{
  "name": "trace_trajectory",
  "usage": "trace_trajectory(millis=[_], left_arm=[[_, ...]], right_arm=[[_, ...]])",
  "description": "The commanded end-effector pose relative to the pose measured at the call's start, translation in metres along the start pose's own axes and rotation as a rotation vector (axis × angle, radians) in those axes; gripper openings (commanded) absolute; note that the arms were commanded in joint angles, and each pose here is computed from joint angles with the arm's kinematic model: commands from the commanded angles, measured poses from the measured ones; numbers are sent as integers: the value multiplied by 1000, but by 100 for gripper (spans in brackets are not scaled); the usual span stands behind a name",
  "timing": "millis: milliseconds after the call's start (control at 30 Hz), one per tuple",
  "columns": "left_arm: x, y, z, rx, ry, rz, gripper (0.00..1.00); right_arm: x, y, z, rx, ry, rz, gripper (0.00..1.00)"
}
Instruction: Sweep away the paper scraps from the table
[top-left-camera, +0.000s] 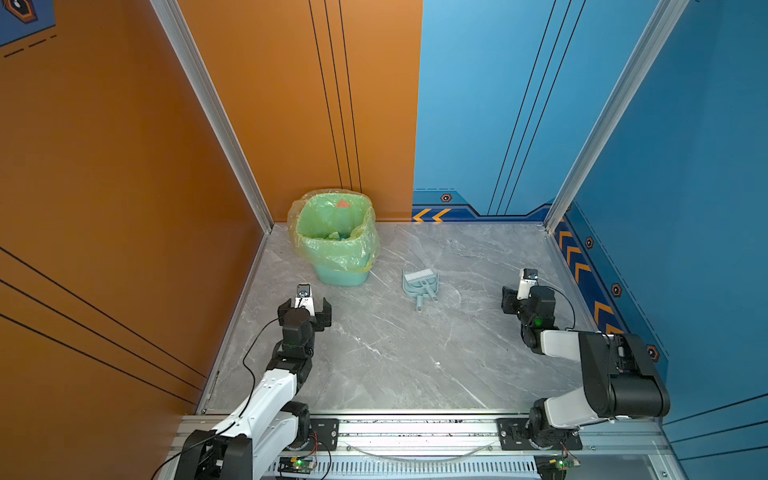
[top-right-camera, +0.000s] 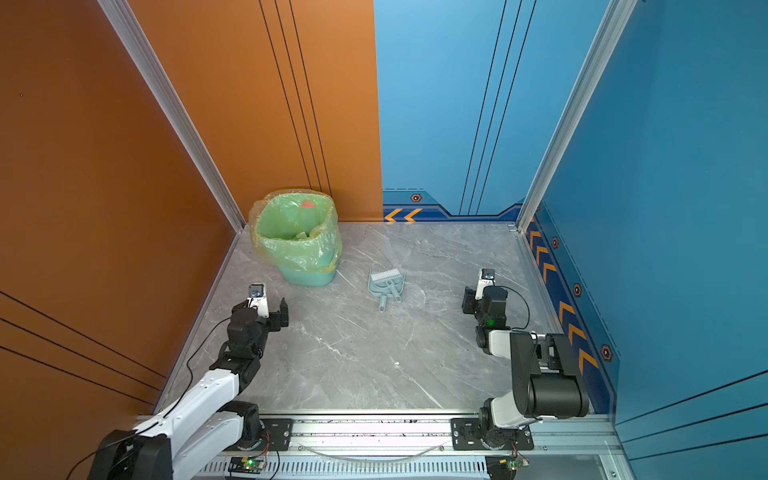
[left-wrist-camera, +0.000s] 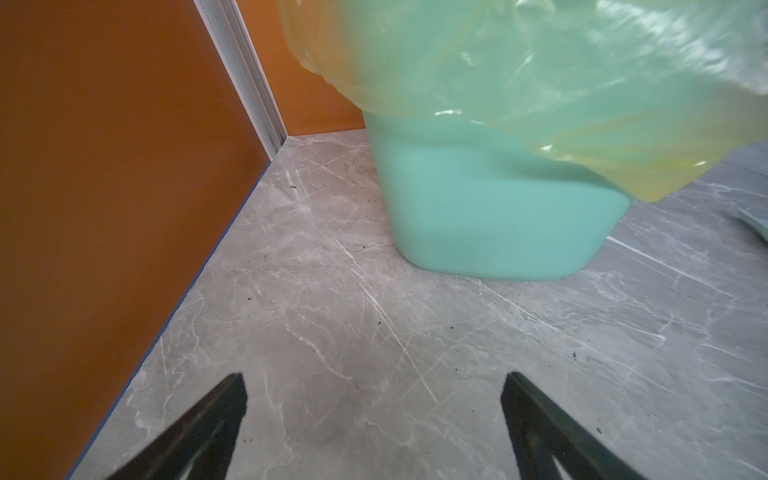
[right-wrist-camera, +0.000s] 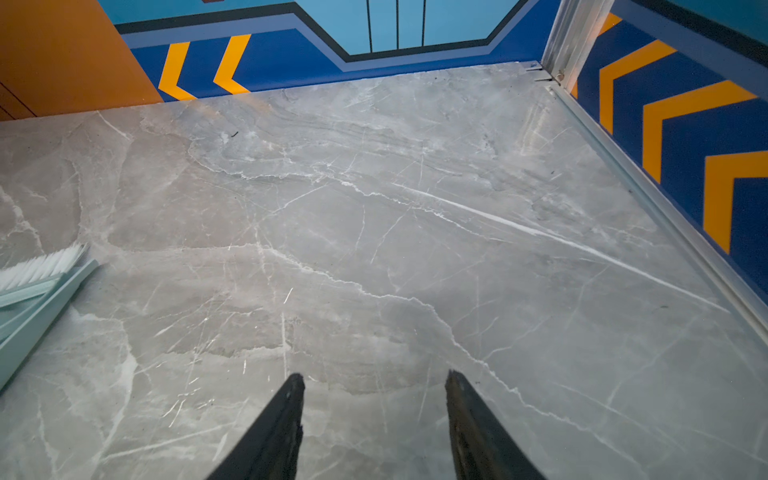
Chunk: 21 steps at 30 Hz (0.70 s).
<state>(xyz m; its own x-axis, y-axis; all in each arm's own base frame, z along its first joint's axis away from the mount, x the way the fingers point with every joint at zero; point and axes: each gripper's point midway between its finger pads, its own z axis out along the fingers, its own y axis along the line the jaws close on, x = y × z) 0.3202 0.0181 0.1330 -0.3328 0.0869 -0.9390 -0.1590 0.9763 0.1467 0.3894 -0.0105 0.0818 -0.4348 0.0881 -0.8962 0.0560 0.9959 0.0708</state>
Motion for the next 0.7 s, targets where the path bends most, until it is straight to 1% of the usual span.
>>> trace_trajectory(millis=[0,433,667], left_arm=[[-12,-1,4,25,-74,-9,98],[-4,-2,21,38,-78,-24,98],[-2,-3,29,36,-83,0,98]], right_arm=[[-17,4,2,2,-52,-30,56],[-10,6,0,22,-86,-53,57],[-10,4,0,24,-91,-48,58]])
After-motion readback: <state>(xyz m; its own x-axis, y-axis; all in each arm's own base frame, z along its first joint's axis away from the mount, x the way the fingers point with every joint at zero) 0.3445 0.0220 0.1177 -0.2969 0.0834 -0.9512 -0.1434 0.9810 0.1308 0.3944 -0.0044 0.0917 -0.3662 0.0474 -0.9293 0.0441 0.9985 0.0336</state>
